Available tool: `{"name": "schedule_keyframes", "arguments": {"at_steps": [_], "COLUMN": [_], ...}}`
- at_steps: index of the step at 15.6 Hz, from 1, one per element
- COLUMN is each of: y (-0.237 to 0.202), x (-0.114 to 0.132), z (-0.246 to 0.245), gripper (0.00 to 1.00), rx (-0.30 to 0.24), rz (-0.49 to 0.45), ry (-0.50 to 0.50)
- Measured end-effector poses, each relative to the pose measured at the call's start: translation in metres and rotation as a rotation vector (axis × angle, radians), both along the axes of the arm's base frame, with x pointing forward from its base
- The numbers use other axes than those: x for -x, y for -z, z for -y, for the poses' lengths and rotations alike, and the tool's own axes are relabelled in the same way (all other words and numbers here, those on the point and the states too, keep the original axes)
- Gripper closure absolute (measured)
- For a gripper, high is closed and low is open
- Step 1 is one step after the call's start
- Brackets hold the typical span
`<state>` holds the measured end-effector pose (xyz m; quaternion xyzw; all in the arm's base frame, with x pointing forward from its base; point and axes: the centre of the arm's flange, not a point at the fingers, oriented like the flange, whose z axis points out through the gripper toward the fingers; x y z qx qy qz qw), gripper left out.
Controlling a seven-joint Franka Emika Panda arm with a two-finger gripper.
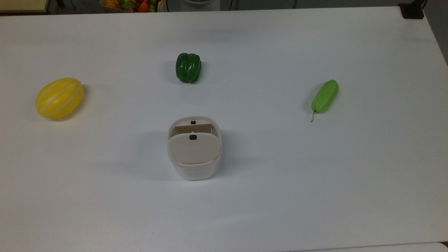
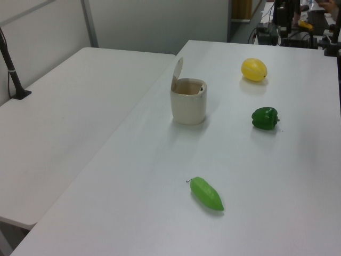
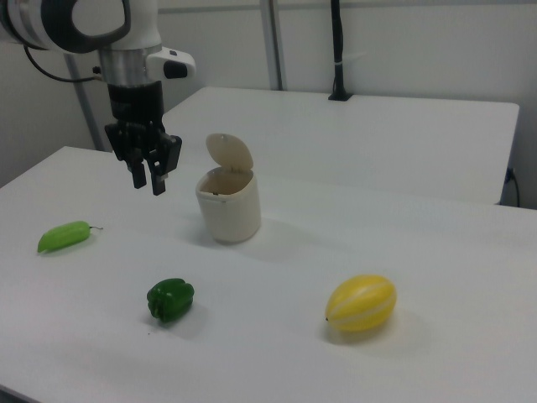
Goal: Close garbage bin
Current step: 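Move the gripper up and over toward the open bin lid, then lower the gripper behind the raised lid of the cream bin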
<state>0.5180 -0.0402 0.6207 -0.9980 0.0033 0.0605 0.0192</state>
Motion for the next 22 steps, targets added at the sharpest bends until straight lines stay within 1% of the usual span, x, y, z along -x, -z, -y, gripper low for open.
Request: {"name": "schedule_keyframes", "arguments": {"at_steps": [1,3,5,6,10,16,19,21,22], "y": [0.000,0.000,0.000,-0.001,0.002,-0.004,0.002,0.010,0.014], "x": [0.000,0.000,-0.001,-0.003,-0.023,-0.048,-0.069,-0.088,-0.097], "z": [0.000,0.000,-0.001,-0.001,-0.005,-0.011,-0.014,-0.016,-0.018], "gripper": [0.69,0.86,0.88,0.89,0.89,0.89,0.91,1.00,1.00], "rx": [0.000,0.000,-0.001,-0.006,-0.039,-0.052,-0.065,-0.062,-0.060], "rz": [0.000,0.000,0.006,0.024,0.114,0.231,0.267,0.304,0.323], "ry": [-0.001,-0.001,-0.003,-0.005,-0.007,-0.010,0.022,0.050,0.055]}}
